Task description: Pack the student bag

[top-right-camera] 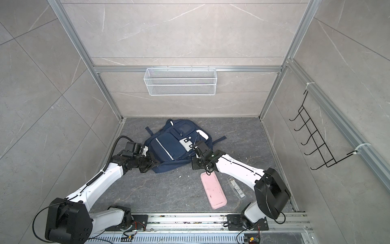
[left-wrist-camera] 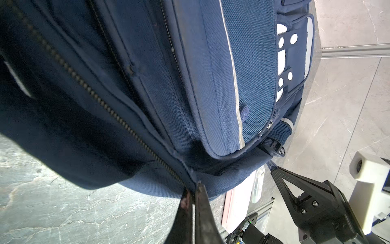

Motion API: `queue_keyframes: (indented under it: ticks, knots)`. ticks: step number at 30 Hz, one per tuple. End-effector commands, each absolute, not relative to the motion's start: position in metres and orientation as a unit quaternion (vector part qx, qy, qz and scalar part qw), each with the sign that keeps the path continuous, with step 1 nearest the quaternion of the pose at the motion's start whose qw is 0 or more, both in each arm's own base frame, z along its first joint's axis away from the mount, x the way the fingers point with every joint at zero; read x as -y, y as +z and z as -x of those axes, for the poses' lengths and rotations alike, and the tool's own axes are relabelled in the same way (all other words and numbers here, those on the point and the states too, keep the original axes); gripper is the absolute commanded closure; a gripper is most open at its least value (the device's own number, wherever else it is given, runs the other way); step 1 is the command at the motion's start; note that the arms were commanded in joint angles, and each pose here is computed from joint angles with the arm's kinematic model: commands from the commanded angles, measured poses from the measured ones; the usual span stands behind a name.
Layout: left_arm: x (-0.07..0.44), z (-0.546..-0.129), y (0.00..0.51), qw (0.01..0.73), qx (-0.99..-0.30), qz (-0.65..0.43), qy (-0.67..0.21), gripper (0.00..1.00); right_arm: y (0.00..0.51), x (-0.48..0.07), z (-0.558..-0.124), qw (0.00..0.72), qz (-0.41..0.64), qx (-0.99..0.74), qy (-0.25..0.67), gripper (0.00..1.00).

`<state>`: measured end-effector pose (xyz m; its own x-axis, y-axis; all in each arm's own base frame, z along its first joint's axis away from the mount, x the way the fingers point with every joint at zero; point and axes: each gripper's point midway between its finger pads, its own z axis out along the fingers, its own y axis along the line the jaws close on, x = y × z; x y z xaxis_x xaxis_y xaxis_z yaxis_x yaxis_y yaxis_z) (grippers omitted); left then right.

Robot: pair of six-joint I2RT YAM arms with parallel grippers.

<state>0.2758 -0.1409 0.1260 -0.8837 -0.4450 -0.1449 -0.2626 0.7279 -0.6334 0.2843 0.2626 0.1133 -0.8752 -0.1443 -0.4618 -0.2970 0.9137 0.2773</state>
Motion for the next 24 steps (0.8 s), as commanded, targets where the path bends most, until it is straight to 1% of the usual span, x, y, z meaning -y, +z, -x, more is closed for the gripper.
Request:
queue_keyframes:
  ticks: [1,2,3,7,9,10,13,17,24]
  knots:
    - [0.125,-0.286,0.132,0.184,-0.917,0.196,-0.294,1.0,0.103,-0.235,-0.28,0.207,0.103,-0.965,0.126,1.0]
    - [0.126,-0.286,0.132,0.183,-0.917,0.195,-0.295,1.0,0.103,-0.235,-0.28,0.206,0.103,-0.965,0.127,0.99]
    - [0.126,-0.286,0.13,0.181,-0.917,0.197,-0.296,1.0,0.103,-0.235,-0.279,0.206,0.104,-0.965,0.127,0.94]
    - [0.128,-0.286,0.125,0.176,-0.916,0.201,-0.3,1.0,0.111,-0.233,-0.278,0.212,0.106,-0.963,0.128,0.72]
    - [0.131,-0.285,0.12,0.172,-0.917,0.199,-0.299,1.0,0.117,-0.233,-0.278,0.218,0.107,-0.961,0.13,0.65]
    - [0.132,-0.285,0.119,0.169,-0.919,0.197,-0.298,1.0,0.119,-0.233,-0.279,0.221,0.107,-0.96,0.132,0.63]
    - [0.138,-0.283,0.113,0.161,-0.924,0.187,-0.292,1.0,0.122,-0.237,-0.282,0.223,0.106,-0.959,0.138,0.61]
    - [0.152,-0.278,0.103,0.149,-0.936,0.164,-0.273,1.0,0.122,-0.25,-0.289,0.221,0.105,-0.957,0.156,0.6]
    - [0.157,-0.262,0.086,0.153,-0.959,0.125,-0.202,1.0,0.128,-0.27,-0.311,0.224,0.122,-0.955,0.154,0.58]
